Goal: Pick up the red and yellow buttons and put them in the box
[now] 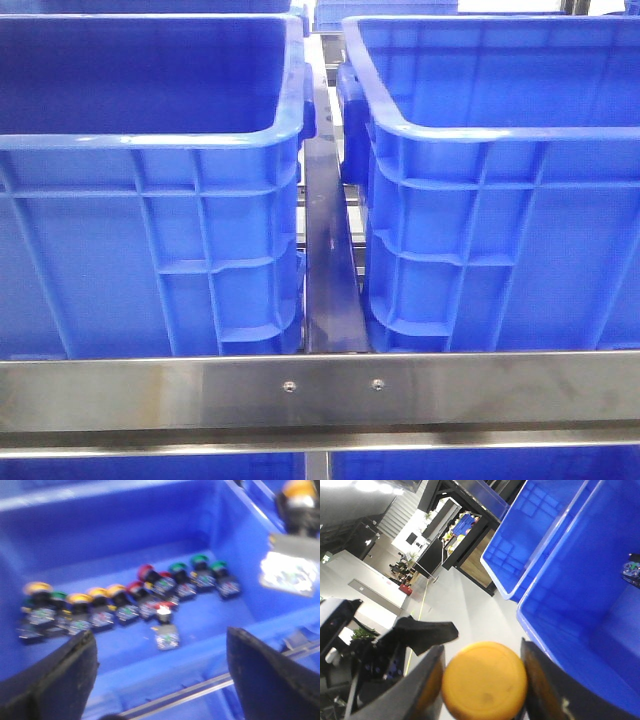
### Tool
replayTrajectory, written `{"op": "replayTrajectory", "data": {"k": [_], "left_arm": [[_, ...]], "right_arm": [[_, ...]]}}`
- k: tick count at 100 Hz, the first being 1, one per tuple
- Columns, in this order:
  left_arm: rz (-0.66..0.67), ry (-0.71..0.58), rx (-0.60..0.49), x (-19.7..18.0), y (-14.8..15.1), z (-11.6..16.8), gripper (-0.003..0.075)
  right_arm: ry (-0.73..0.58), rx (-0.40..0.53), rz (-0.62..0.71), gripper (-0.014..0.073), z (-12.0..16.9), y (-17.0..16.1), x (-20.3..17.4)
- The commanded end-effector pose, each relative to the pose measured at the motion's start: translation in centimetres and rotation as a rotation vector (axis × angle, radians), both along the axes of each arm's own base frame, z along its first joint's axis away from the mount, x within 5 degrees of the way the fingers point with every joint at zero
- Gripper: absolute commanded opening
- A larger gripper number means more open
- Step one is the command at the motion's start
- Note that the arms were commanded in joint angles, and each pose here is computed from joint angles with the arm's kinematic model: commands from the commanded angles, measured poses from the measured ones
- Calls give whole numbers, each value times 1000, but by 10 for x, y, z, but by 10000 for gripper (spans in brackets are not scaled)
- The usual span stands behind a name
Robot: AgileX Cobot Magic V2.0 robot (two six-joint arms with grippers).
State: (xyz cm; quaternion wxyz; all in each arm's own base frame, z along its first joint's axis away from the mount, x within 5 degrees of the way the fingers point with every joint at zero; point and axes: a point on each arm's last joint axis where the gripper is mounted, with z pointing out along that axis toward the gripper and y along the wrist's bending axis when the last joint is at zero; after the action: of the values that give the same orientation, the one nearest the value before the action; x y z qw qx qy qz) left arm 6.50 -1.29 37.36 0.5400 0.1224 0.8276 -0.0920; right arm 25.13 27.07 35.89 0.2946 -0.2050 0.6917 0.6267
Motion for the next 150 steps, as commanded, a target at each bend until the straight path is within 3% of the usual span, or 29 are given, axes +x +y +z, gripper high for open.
{"op": "replayTrajectory", "data": {"k": [1,43,92,105,129,150], "left_arm": [[-56,-67,-66,3,-8,7,491],[-93,59,-109,9,-24,-22,491],[-16,30,-60,23,-26,-22,491],[-79,40,-55,26,-35,-23,491],[-320,101,-241,13,-59,-19,491],[-317,76,-226,14,-58,-18,491]], "right_arm": [[-21,118,13,77,32,-5,-9],[-21,118,13,77,32,-5,-9],[-22,125,33,77,33,-5,-10],[-23,129,46,77,33,-5,-12],[-23,129,48,77,33,-5,-12],[-23,129,48,77,33,-5,-12]]}}
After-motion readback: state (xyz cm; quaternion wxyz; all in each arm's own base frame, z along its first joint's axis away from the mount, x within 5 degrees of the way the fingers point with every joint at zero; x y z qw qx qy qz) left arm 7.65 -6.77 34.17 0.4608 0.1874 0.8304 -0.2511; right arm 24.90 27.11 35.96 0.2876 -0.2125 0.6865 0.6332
